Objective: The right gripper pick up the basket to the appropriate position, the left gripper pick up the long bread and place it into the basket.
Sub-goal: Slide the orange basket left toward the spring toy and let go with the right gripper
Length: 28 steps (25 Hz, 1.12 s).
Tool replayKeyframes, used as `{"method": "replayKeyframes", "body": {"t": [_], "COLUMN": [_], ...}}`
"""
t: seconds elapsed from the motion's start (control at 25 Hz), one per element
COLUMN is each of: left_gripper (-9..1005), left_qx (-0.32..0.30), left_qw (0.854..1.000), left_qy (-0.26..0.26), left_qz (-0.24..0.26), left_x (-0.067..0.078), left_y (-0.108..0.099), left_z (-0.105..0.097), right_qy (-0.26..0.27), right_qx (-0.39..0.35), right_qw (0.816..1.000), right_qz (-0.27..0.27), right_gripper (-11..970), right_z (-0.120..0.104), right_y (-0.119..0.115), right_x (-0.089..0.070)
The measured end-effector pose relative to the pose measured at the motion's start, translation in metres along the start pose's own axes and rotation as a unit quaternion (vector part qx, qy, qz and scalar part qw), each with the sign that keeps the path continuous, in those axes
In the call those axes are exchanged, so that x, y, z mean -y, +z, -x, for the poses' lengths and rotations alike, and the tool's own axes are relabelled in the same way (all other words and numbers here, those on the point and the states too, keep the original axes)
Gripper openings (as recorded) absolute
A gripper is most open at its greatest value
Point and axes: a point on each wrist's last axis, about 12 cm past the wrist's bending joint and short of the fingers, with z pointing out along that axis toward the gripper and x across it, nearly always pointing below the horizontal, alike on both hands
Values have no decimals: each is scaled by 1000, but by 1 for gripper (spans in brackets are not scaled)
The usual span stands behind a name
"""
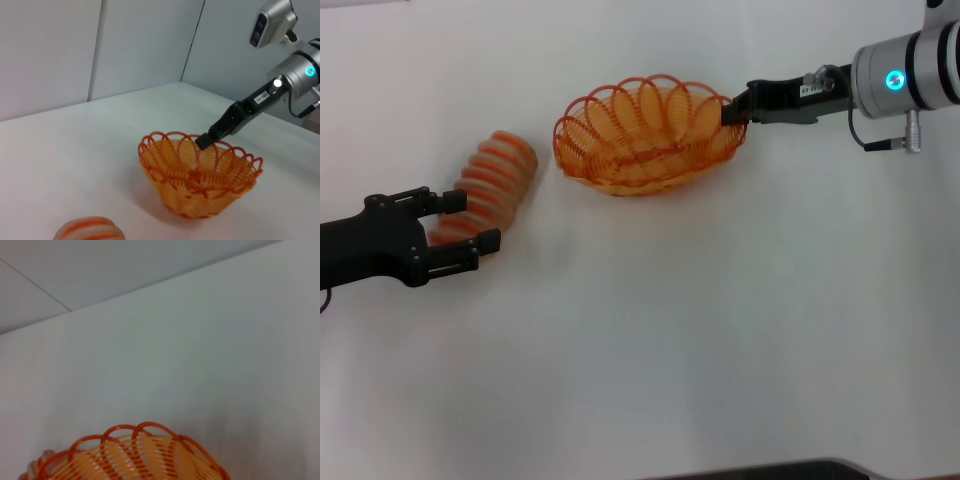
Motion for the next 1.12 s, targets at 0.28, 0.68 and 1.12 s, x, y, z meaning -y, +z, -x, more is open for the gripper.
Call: {"method": "replayKeyframes", "body": {"t": [0.28, 0.68, 1.12], "left_gripper": [752, 752, 752], "left_qx": [0, 1, -1], "left_qw": [1000, 1000, 1000], "left_qy": [1, 2, 3], "left_qz": [0, 0, 5], "left_x": [0, -1, -2], "left_y": [1, 1, 1], "left_z": [1, 2, 2], "right_qy": [5, 5, 9], "right_qx": [-3, 8, 27], "right_qw": [1000, 1000, 1000], "right_qz": [-3, -14, -8], "right_gripper": [81, 82, 82], "right_z": [-5, -6, -3], "right_y": [3, 8, 9], "right_x": [2, 4, 3]}}
